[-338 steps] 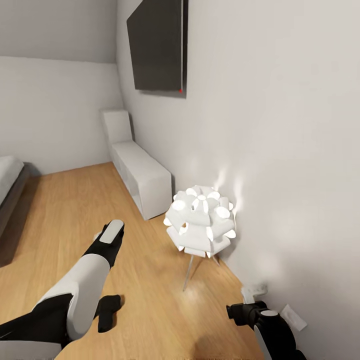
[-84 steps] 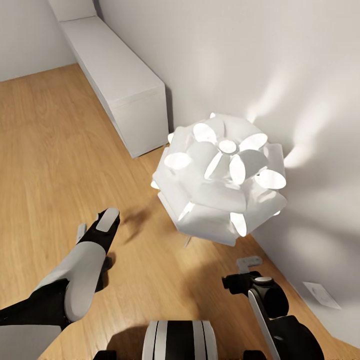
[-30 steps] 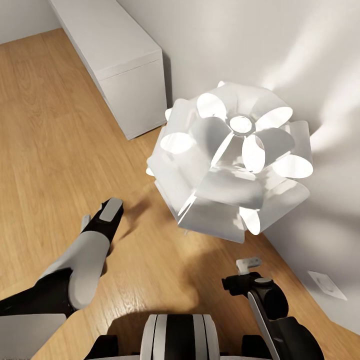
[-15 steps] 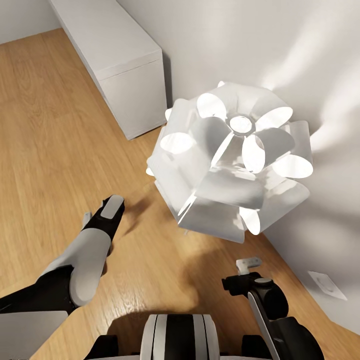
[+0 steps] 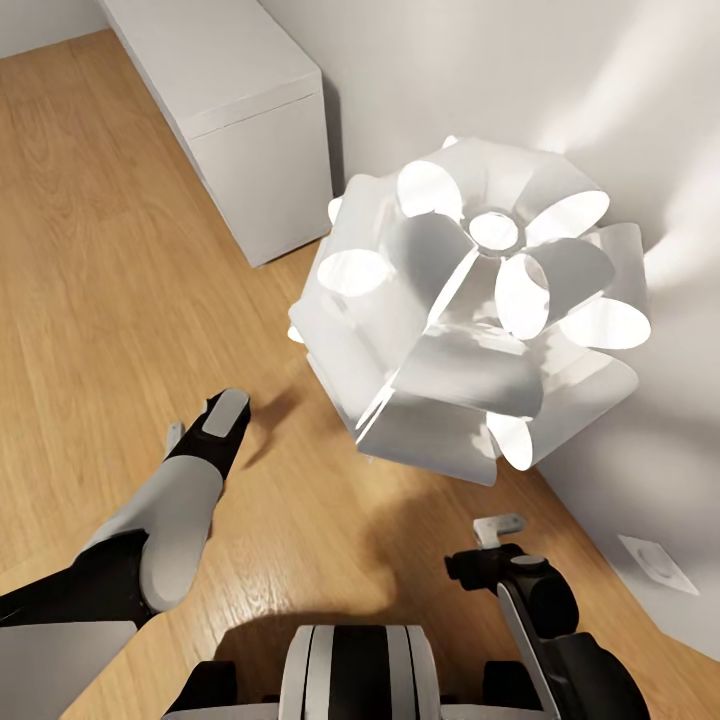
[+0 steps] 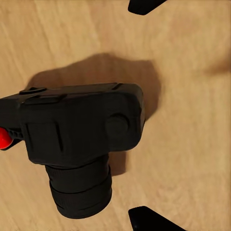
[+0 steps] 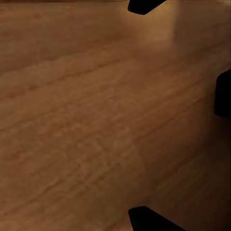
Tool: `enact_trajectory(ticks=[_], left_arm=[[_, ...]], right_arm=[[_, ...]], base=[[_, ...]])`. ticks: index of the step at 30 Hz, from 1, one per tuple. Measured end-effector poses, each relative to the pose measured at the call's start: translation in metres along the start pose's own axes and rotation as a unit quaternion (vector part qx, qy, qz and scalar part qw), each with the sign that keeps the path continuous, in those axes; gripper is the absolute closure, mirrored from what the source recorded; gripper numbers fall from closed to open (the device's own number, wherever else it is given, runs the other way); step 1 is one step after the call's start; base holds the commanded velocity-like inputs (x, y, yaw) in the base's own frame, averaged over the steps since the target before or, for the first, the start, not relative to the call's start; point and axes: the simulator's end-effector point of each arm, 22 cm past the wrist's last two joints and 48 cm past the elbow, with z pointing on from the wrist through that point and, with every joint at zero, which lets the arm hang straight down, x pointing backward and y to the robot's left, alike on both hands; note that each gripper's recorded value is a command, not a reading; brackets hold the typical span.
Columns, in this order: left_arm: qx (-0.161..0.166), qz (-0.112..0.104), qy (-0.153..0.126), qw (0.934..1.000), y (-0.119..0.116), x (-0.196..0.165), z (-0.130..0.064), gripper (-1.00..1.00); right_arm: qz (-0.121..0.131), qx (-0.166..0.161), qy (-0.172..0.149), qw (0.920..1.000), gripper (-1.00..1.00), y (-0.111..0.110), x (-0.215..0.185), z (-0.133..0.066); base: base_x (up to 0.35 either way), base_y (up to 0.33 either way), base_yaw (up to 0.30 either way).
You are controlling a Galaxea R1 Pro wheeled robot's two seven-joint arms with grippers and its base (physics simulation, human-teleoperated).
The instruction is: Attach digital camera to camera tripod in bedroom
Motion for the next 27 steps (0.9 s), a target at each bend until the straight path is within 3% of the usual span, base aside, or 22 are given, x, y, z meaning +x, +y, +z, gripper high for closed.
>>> enact_trajectory(ticks=[21,27], left_arm=[[0.001,0.002,-0.002,1.0000,0.001,0.000,0.003,-1.00],[0.000,0.003,-0.002,1.0000,0.002,0.000,0.004,-1.00]], right_arm=[[0.012,0.007,-0.007,0.9999,-1.00,-0.012,-0.009,0.000],[0.025,0.020,-0.014,0.9994,-1.00,-0.029,-0.018,-0.001]], base=[[0.000,0.000,0.000],[0.000,0.000,0.000]])
